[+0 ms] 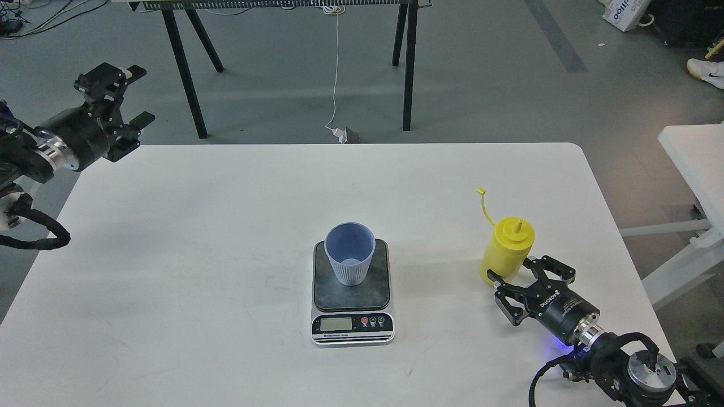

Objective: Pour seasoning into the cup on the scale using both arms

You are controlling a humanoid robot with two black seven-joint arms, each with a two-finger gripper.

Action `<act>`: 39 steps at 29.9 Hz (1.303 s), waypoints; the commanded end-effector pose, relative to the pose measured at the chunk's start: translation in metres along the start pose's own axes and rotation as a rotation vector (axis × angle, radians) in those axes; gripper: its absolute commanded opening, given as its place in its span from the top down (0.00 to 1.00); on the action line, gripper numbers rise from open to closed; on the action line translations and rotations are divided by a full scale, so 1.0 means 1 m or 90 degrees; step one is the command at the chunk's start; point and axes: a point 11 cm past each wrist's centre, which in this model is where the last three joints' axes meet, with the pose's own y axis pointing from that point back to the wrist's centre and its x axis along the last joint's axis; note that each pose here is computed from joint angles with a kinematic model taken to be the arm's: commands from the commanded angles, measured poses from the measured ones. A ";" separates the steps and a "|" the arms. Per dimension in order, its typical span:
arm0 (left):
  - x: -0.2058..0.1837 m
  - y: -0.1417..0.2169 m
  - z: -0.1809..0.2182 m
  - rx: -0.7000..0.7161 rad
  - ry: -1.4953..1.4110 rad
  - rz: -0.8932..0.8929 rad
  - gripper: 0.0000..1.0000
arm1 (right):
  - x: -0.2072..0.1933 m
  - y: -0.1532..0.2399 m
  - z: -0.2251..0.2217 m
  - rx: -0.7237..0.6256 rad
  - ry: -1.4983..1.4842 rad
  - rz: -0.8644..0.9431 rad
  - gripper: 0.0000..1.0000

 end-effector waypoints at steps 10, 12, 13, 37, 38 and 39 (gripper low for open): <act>0.001 0.001 0.000 0.001 -0.002 0.001 0.03 | 0.011 0.010 0.005 0.000 -0.008 0.018 0.08; 0.001 0.001 0.000 0.001 -0.002 0.001 0.03 | 0.014 0.014 0.004 0.002 -0.010 0.023 0.07; 0.001 0.001 0.000 0.001 -0.002 0.001 0.03 | 0.016 0.016 0.003 0.005 -0.014 0.025 0.06; -0.019 0.002 -0.029 0.025 0.029 -0.014 0.03 | -0.156 0.015 -0.191 0.141 0.203 -0.092 0.03; -0.018 0.002 -0.029 0.024 0.029 -0.014 0.03 | -0.157 0.006 -0.189 0.136 0.201 -0.092 0.03; -0.018 0.002 -0.028 0.022 0.030 -0.013 0.03 | -0.159 0.000 -0.187 0.133 0.196 -0.095 0.03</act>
